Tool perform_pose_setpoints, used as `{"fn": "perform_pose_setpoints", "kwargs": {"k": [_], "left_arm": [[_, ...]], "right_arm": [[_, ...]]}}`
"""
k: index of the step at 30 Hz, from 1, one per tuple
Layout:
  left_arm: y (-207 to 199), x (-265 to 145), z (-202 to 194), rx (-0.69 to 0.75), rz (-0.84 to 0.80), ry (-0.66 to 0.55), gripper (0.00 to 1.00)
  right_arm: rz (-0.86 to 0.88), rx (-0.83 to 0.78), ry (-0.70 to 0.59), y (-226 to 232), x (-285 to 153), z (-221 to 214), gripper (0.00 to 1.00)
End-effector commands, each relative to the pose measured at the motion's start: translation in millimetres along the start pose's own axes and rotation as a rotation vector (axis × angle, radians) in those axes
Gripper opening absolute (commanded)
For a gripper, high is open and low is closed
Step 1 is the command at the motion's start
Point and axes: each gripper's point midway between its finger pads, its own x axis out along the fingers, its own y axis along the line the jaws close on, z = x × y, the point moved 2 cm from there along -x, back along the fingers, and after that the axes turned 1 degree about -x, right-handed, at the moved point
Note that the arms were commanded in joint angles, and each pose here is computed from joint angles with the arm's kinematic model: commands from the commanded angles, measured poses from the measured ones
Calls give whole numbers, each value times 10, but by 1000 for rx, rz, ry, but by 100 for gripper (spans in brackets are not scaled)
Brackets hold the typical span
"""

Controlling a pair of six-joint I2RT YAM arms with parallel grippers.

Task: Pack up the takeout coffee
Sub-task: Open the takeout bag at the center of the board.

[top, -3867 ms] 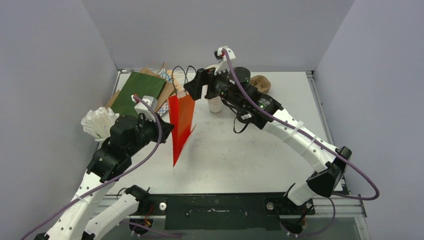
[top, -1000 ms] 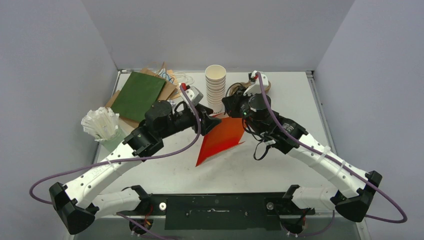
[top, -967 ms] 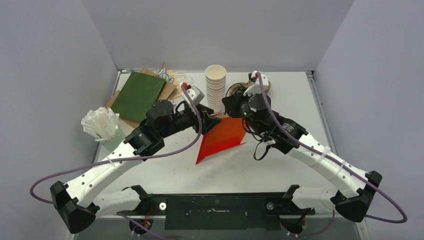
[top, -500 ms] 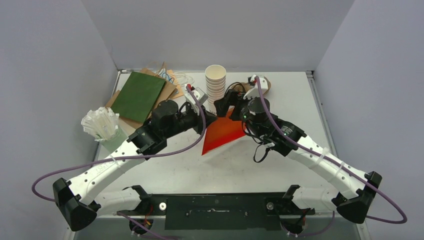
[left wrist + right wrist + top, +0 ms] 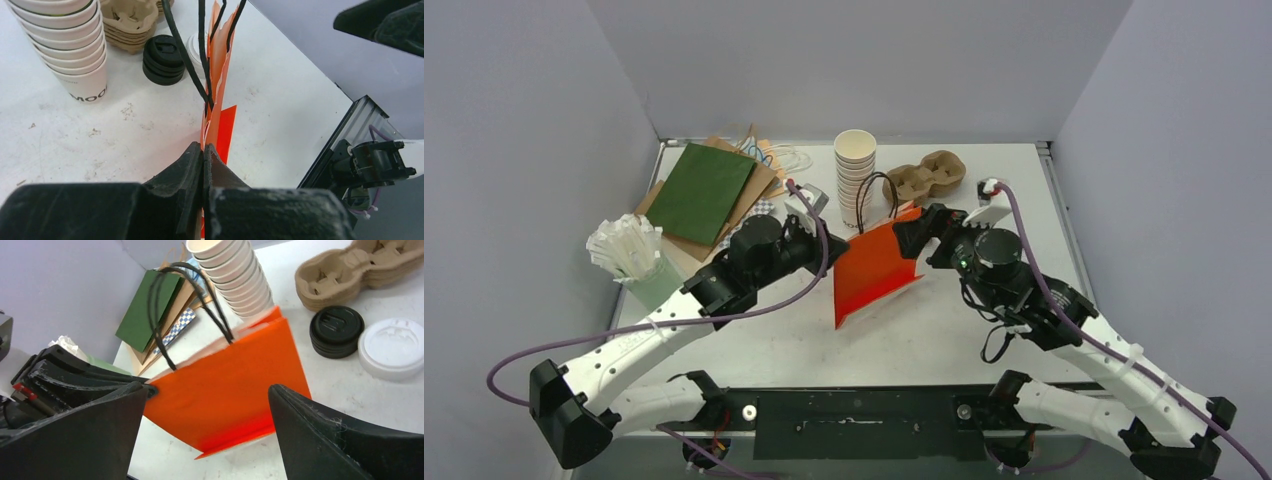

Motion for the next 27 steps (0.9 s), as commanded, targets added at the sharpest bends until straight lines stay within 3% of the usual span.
{"fn": "perform_pose_setpoints", "kwargs": {"k": [1,5,12,16,22,27], "left_arm": [[-36,-129,191,-105,20,-104,0],[-59,-222,170,-157,0,-142,0],[-76,-318,132,-176,-30,-181,0],[-80,-346,68,-191,-44,-184,0],[-53,-388,18,-196,-36,-186,0],[30,-443,34,-196,15,-205,0]], "right_arm": [[-155,67,54,-388,-123,-293,95],[-269,141,87,-686,-115,-647,94],[-340,318,218,-828,125,-1384,99],[-319,388,283,-799,287,-1725,91],[-298,409,325,-751,392,-1894,76],[-346,422,361,-874,344,-2062,54]]}}
